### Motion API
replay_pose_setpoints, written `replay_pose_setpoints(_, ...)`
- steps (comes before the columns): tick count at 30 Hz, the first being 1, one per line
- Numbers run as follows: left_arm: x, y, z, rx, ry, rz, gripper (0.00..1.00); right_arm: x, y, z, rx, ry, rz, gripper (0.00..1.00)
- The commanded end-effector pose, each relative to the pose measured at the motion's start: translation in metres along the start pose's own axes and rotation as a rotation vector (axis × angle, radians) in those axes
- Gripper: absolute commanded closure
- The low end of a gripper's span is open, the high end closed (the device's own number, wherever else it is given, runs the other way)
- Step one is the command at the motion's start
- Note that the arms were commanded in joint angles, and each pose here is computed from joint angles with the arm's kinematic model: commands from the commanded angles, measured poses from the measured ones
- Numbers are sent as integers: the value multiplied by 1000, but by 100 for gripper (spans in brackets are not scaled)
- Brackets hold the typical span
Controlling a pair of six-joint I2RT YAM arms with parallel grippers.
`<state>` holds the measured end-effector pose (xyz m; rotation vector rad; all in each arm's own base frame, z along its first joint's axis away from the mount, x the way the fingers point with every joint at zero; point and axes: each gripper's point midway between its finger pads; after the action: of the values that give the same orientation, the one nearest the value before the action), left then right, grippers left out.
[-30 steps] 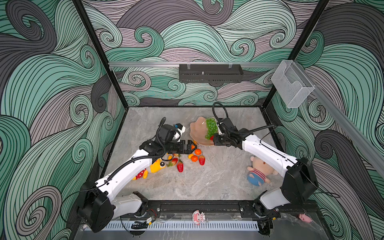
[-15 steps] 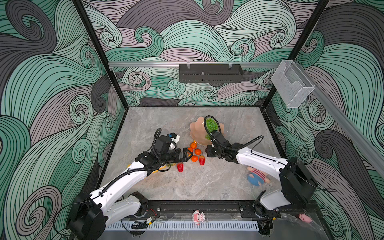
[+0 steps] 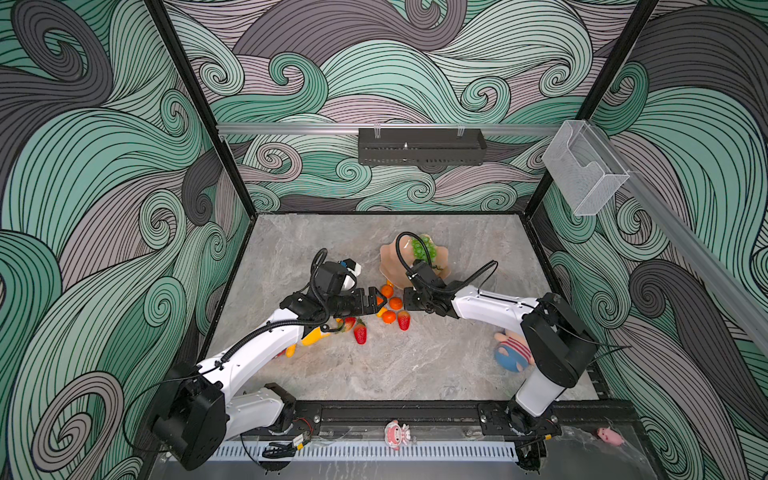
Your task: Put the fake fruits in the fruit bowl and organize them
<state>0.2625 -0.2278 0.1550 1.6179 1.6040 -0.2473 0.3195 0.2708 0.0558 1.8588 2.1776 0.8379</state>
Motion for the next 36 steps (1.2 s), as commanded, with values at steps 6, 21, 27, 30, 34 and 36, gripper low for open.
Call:
replay_pose_setpoints(6, -6, 6, -2, 5, -14, 16, 2, 3, -5, 9, 40, -11, -21, 74)
replay_pose_setpoints(21, -2, 4, -2, 13, -3, 13, 1, 10, -18, 29, 107, 9, -36, 72)
replay_pose_setpoints(27, -2, 3, -1, 16, -4, 15, 1, 10, -20, 33, 121, 3, -37, 75)
replay_pose_setpoints(30, -2, 3, -1, 18, -2, 15, 1, 10, -21, 34, 125, 2, -36, 78)
replay_pose_setpoints(34, 0, 2, -1, 19, 7, 16, 1, 10, -22, 33, 128, 7, -34, 84)
replay_pose_setpoints(36, 2, 2, -2, 16, 13, 15, 1, 10, -22, 31, 125, 9, -32, 86)
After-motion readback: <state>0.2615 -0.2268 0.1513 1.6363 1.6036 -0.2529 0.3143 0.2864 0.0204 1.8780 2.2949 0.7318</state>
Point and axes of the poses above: each gripper's point midway between its finger pads, its own z axis out along the fingers, its own x axis along the line the jaws close on, y = z × x, and after that the axes turned 3 degrees about -z, right-handed
